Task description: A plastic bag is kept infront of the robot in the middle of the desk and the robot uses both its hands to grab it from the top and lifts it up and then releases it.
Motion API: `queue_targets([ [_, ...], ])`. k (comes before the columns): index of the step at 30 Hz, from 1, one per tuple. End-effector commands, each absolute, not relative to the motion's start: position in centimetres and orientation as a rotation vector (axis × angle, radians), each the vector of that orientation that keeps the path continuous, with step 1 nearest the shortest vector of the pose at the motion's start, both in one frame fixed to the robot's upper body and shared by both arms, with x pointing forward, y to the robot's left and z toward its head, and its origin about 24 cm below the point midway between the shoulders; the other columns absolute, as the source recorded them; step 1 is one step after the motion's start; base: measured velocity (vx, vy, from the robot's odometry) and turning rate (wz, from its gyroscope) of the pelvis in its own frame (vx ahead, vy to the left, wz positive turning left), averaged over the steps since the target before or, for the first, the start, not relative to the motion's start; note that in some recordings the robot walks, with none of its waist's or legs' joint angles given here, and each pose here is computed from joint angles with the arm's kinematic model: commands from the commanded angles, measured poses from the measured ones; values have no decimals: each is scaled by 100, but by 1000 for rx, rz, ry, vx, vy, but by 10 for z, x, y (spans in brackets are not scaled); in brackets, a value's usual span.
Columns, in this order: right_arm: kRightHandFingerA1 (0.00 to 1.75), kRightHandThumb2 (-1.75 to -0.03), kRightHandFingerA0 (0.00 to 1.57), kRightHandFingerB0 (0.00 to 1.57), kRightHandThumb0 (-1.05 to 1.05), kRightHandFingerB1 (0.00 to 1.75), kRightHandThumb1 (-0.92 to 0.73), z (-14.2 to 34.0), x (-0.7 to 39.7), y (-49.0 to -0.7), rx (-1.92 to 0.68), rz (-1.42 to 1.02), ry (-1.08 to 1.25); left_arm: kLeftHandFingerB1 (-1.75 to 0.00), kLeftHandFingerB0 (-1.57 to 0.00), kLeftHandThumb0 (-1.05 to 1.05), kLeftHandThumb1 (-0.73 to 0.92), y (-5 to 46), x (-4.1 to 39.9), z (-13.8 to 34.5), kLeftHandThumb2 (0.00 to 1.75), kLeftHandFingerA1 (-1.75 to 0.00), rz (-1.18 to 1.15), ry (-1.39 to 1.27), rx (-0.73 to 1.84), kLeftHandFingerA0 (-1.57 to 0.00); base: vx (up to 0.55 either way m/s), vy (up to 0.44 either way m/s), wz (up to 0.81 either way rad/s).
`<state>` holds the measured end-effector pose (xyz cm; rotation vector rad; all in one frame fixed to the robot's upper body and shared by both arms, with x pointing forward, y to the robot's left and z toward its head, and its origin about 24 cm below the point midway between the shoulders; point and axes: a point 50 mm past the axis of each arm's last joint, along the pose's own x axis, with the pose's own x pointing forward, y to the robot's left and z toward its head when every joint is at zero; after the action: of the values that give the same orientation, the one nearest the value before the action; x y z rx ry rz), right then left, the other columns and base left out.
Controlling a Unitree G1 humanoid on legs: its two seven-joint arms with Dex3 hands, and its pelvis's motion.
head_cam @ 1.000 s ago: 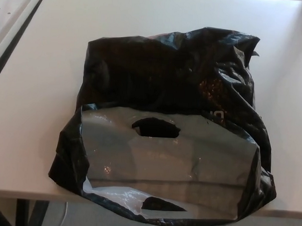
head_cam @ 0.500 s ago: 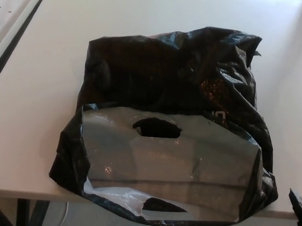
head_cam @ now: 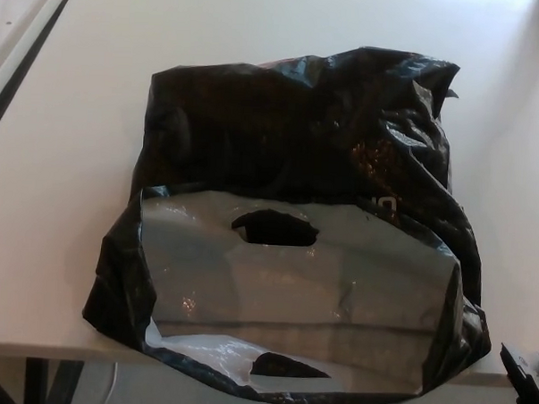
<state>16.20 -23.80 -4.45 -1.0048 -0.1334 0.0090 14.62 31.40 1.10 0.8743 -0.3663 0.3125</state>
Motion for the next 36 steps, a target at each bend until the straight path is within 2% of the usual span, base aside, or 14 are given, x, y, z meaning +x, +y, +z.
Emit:
queue_targets([
  [1,28,-76,1,0,-60,14,-38,-43,165,-245,-1023,8,-116,-33,-28,-28,47,317,142,18,58,-33,284,-392,841,-28,0,0,0],
  [10,28,-78,1,0,-63,13,-41,-35,166,-247,-1026,5,-149,-33,-27,-25,45,336,123,42,58,-33,240,-405,862,-28,0,0,0],
  [11,27,-64,8,0,-55,8,-49,-33,167,-248,-1027,-3,-162,-32,-28,-24,46,337,124,43,57,-33,241,-413,860,-29,0,0,0],
  [15,31,-76,2,0,-60,14,-38,-26,169,-248,-1030,-27,-198,-32,-27,-25,46,336,128,46,57,-33,238,-424,850,-29,0,0,0],
  [16,27,-56,9,0,-56,12,-51,-19,172,-250,-1057,-27,-218,-33,-27,-30,45,332,132,45,59,-34,231,-409,841,-29,0,0,0],
  [17,33,-75,1,0,-57,14,-37,-15,175,-251,-1069,-28,-237,-32,-26,-29,45,324,137,45,58,-33,200,-432,823,-27,0,0,0],
  [21,33,-75,2,1,-57,16,-37,-3,181,-251,-1088,-20,-253,-32,-26,-30,46,308,148,43,59,-33,134,-467,809,-26,0,0,0],
  [22,28,-56,11,1,-52,18,-51,0,184,-251,-1088,-18,-267,-50,-12,-17,35,302,152,43,88,-51,110,-475,804,-12,0,0,0],
  [25,28,-55,12,1,-53,19,-50,7,191,-247,-1101,-7,-292,-51,-12,-17,33,290,161,42,87,-51,51,-495,784,-13,0,0,0],
  [26,41,-75,4,0,-54,21,-35,9,193,-246,-1104,-1,-300,-51,-12,-17,33,288,164,41,87,-51,38,-498,781,-12,0,0,0],
  [30,31,-55,17,0,-53,20,-49,18,205,-240,-1119,39,-334,-50,-11,-18,33,272,177,39,87,-51,-21,-502,760,-11,0,0,0],
  [31,41,-71,11,3,-56,17,-40,20,207,-239,-1118,48,-344,-50,-11,-17,33,270,179,39,86,-51,-33,-507,753,-11,0,0,0],
  [35,41,-72,12,3,-59,19,-41,29,218,-230,-1119,83,-397,-50,-10,-19,33,258,188,36,87,-51,-71,-507,739,-11,0,0,0],
  [36,32,-55,18,0,-56,23,-51,31,221,-228,-1127,90,-415,-51,-11,-18,32,255,190,36,86,-51,-74,-508,735,-11,0,0,0],
])
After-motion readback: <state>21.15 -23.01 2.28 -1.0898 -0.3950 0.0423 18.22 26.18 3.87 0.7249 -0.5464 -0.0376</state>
